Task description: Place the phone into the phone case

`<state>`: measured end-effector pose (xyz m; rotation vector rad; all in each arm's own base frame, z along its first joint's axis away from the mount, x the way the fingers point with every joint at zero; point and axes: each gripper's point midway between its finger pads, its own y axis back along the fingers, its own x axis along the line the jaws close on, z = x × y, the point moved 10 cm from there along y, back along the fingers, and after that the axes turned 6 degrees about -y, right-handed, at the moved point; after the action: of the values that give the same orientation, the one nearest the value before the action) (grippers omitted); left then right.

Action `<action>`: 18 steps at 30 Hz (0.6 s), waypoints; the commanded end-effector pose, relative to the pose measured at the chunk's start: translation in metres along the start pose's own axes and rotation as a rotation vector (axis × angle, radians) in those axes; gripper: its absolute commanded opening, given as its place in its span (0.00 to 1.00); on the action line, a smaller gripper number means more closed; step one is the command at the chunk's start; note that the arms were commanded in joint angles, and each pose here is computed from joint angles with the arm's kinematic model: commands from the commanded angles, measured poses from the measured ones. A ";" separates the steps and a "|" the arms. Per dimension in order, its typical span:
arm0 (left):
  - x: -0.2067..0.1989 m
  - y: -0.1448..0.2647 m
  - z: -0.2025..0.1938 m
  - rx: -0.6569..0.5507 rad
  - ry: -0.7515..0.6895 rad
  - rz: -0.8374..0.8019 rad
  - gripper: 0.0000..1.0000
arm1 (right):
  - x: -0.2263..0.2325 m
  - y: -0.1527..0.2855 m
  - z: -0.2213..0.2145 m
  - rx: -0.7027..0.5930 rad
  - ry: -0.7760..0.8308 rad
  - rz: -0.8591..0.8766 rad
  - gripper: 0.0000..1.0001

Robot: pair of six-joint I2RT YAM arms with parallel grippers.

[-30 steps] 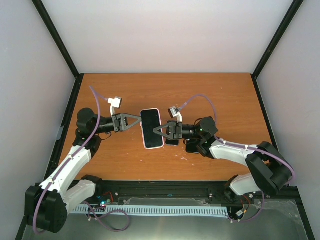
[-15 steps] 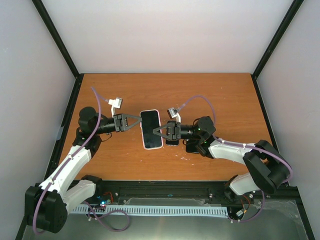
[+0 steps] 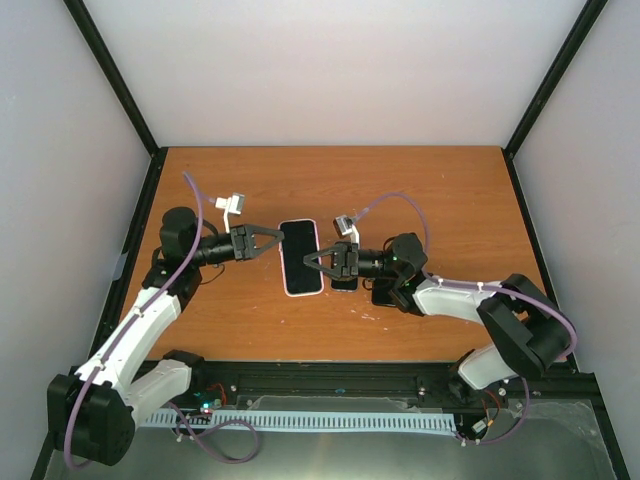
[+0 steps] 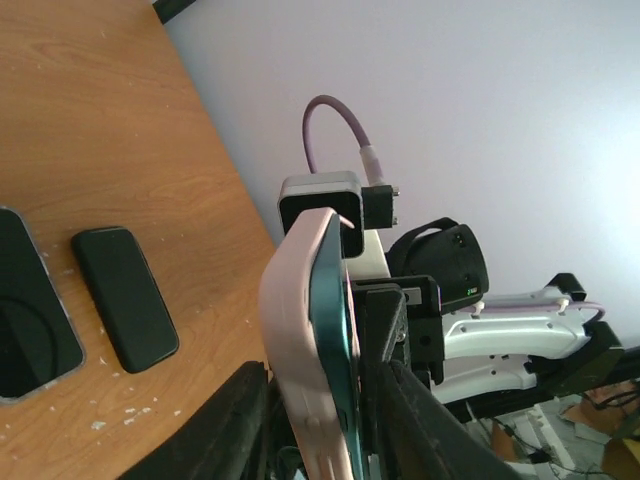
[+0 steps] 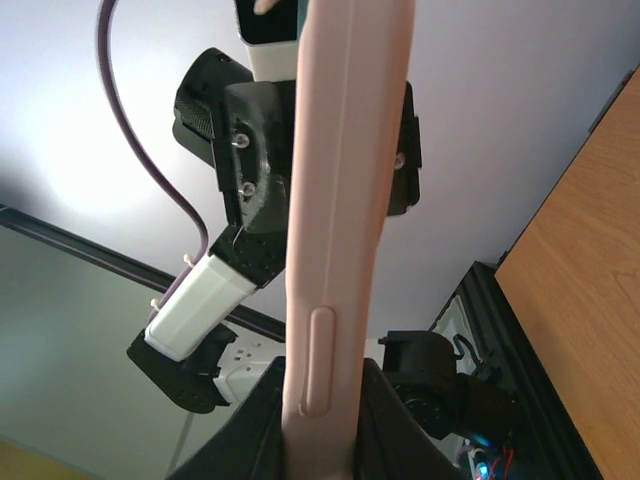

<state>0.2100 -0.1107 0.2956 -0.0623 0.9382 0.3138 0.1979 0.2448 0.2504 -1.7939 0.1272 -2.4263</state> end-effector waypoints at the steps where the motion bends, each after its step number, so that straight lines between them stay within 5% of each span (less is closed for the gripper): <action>1: -0.020 0.005 0.013 -0.048 -0.101 -0.025 0.41 | 0.019 -0.003 0.002 0.026 0.062 0.119 0.12; 4: -0.023 0.005 0.013 -0.049 -0.115 -0.048 0.52 | 0.022 -0.002 0.000 0.038 0.067 0.169 0.12; 9: -0.013 0.001 0.013 -0.038 -0.087 -0.052 0.47 | 0.016 -0.002 -0.001 0.040 0.031 0.187 0.12; 18: -0.005 0.000 0.017 -0.058 -0.070 0.055 0.09 | 0.010 -0.004 -0.006 0.045 0.041 0.101 0.22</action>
<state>0.2145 -0.1112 0.3007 -0.0866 0.9170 0.3196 0.1977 0.2482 0.2426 -1.8071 0.1430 -2.3067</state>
